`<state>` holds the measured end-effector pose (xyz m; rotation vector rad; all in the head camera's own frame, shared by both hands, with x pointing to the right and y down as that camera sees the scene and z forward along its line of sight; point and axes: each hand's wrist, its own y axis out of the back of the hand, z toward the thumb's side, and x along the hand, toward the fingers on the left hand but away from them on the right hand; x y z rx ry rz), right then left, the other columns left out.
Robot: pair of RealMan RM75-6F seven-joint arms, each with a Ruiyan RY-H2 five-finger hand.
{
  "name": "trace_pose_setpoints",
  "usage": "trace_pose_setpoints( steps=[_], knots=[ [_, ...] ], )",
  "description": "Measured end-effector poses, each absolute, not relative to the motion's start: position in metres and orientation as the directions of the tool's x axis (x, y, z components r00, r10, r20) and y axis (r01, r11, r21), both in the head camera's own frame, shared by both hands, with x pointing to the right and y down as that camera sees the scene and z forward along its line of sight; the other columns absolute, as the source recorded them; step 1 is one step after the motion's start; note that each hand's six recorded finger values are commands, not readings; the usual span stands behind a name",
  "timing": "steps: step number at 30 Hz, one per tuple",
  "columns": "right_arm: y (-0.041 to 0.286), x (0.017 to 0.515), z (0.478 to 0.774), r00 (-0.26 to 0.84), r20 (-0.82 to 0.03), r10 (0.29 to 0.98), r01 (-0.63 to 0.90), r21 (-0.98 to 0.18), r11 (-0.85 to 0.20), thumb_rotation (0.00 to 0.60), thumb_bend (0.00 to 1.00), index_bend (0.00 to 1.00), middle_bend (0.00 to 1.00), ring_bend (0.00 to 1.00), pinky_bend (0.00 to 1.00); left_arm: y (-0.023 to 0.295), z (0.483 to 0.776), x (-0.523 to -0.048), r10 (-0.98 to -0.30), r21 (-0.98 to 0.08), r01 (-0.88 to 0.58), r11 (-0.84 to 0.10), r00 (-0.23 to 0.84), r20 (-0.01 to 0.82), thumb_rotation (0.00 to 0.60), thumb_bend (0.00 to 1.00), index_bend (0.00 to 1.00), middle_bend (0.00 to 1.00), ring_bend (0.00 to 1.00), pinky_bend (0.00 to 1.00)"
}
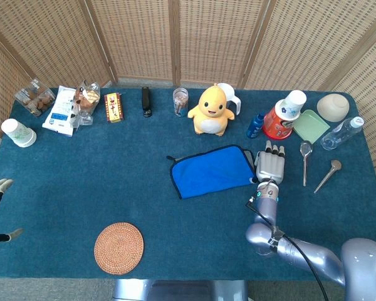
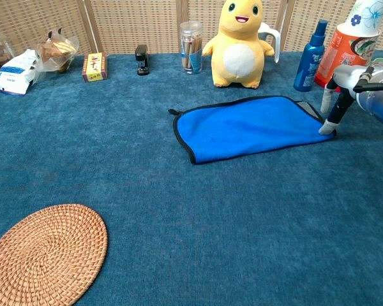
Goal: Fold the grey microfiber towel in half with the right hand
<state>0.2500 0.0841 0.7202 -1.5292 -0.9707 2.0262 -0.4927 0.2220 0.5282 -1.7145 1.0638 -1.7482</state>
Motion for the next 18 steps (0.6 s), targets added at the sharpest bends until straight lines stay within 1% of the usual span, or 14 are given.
trace_pose_setpoints(
  steps=[4,10,18],
  knots=[
    [0.0836,0.25,0.7213,-0.322,-0.668,0.671,0.089,-0.727,-0.681,0.6,0.03,0.44,0.0,0.0,0.07,0.2219,0.5289,-0.4931,-0.779,-0.782,-0.189,-0.594,-0.111,0.618,0.6,0.1,0.0,0.0,0.0,0.0],
    [0.0795,0.2487,0.7183,-0.333,-0.672,0.661,0.099,-0.723,-0.684,0.6,0.05,0.49,0.0,0.0,0.07,0.2216,0.5287,-0.4935,-0.778,-0.781,-0.192,-0.594,-0.11,0.619,0.6,0.1,0.0,0.0,0.0,0.0],
    [0.084,0.2506,0.7243,-0.35,-0.691,0.632,0.105,-0.7,-0.707,0.6,0.14,0.52,0.0,0.0,0.07,0.2224,0.5284,-0.4933,-0.777,-0.78,-0.195,-0.595,-0.109,0.62,0.6,0.1,0.0,0.0,0.0,0.0]
  ],
)
